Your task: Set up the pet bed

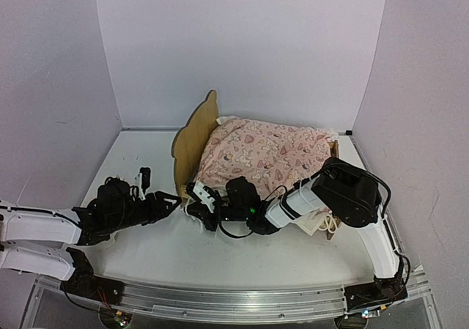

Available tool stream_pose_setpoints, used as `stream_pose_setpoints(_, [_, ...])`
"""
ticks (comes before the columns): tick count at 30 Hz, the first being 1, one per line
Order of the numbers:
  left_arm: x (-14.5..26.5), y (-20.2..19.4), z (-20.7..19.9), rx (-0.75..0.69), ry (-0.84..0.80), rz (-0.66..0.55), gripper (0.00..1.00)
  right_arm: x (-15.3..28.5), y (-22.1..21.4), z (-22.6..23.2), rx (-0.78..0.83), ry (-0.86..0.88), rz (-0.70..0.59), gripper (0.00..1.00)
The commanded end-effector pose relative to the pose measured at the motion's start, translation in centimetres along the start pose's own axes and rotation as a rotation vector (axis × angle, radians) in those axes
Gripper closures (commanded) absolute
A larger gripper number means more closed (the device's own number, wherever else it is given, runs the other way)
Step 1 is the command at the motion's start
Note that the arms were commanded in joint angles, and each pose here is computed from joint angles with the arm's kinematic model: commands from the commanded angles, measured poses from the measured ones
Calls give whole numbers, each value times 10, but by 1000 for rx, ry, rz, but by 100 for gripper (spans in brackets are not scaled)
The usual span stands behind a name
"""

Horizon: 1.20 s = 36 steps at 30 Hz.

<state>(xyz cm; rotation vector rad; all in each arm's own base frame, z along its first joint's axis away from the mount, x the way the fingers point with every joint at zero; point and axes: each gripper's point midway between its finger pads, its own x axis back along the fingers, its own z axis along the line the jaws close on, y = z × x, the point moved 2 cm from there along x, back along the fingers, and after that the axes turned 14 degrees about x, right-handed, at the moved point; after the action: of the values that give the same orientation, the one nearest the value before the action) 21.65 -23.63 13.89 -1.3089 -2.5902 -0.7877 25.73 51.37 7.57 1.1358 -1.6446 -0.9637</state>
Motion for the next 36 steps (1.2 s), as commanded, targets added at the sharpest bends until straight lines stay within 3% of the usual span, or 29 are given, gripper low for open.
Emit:
stream_pose_setpoints(1, [2, 11, 28, 375, 108, 40, 53, 3, 16, -22, 32, -49, -69, 98])
stream_pose_setpoints(5, [-7, 19, 11, 549, 82, 62, 49, 2, 15, -22, 36, -52, -67, 98])
stream_pose_setpoints(10, [-18, 36, -14, 585, -3, 35, 43, 2, 14, -21, 35, -49, -67, 98])
stream_pose_setpoints(14, [-28, 23, 8, 687, 51, 62, 61, 3, 17, -22, 29, -47, -73, 98])
stream_pose_setpoints(24, [-34, 13, 29, 757, 111, 61, 57, 3, 19, -23, 27, -55, -84, 98])
stream_pose_setpoints(30, [-46, 14, 32, 772, 133, 69, 64, 3, 20, -23, 22, -53, -94, 98])
stream_pose_setpoints(36, [-52, 16, 25, 753, 95, 81, 80, 1, 20, -22, 15, -47, -99, 98])
